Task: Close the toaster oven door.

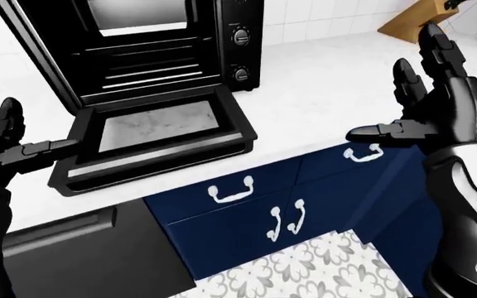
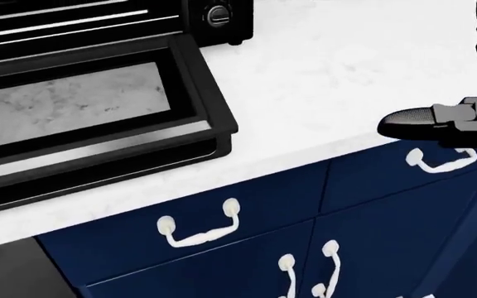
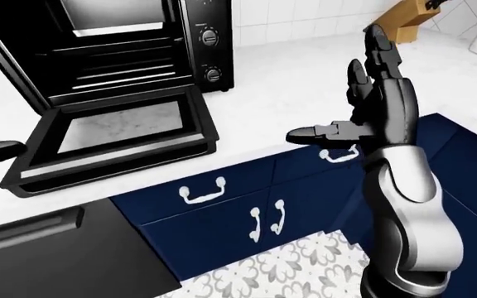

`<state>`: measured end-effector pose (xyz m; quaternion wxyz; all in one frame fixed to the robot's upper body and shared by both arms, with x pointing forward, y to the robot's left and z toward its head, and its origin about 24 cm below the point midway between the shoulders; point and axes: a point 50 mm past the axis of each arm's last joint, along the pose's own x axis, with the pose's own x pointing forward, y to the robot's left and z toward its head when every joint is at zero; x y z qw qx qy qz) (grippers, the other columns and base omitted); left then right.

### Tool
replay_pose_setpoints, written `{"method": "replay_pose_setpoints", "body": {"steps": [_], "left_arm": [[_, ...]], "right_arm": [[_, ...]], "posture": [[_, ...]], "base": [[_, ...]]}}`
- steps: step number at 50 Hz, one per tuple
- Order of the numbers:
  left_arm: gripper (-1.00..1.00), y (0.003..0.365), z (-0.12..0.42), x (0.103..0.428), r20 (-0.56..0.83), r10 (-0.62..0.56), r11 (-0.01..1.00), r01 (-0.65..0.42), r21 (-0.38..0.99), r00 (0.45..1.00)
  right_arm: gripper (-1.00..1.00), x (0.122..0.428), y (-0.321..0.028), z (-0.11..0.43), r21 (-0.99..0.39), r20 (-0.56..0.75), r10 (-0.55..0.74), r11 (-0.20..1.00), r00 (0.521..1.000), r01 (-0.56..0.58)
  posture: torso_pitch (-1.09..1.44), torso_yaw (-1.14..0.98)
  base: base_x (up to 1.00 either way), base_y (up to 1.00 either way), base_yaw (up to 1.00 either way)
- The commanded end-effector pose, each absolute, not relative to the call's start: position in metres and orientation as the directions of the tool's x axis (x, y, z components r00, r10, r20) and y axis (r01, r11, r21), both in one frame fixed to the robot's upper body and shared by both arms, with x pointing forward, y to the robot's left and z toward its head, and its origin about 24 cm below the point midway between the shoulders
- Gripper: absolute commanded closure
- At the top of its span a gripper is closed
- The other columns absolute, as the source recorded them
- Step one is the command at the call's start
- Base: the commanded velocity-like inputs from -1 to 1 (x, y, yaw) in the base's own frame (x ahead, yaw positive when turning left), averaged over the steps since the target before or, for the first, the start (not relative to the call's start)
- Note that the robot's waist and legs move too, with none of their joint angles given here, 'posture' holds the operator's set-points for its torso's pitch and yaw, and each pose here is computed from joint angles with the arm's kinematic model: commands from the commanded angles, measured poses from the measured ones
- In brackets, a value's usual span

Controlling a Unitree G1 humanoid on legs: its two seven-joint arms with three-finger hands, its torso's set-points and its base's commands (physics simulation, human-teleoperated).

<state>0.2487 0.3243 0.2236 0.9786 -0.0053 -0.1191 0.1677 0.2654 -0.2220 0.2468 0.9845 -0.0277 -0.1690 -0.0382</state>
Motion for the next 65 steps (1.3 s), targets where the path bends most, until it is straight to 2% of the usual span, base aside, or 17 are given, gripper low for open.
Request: {"method": "replay_pose_setpoints", "body": {"steps": [1, 34, 65], "left_arm": [[-1.00, 0.329, 0.246, 0.240, 0.334, 0.346, 0.934, -0.357, -0.033, 0.877], [-1.00, 0.359, 0.239, 0.223, 0.306, 0.418, 0.902, -0.430, -0.033, 0.855], [-1.00, 0.362, 0.246, 0.220, 0.316, 0.418, 0.902, -0.432, -0.028, 0.852]], "right_arm": [[-1.00, 0.261, -0.218, 0.264, -0.056, 0.418, -0.042, 0.996, 0.908, 0.072], [-1.00, 0.261, -0.218, 0.268, -0.061, 0.426, -0.048, 0.995, 0.904, 0.082], [-1.00, 0.262, -0.221, 0.271, -0.069, 0.435, -0.056, 0.993, 0.899, 0.095]], "posture": [[0.00, 0.00], [0.00, 0.00], [0.00, 0.00]], "base": [[0.10, 0.11, 0.00], [0.10, 0.11, 0.00], [0.06, 0.02, 0.00]]}}
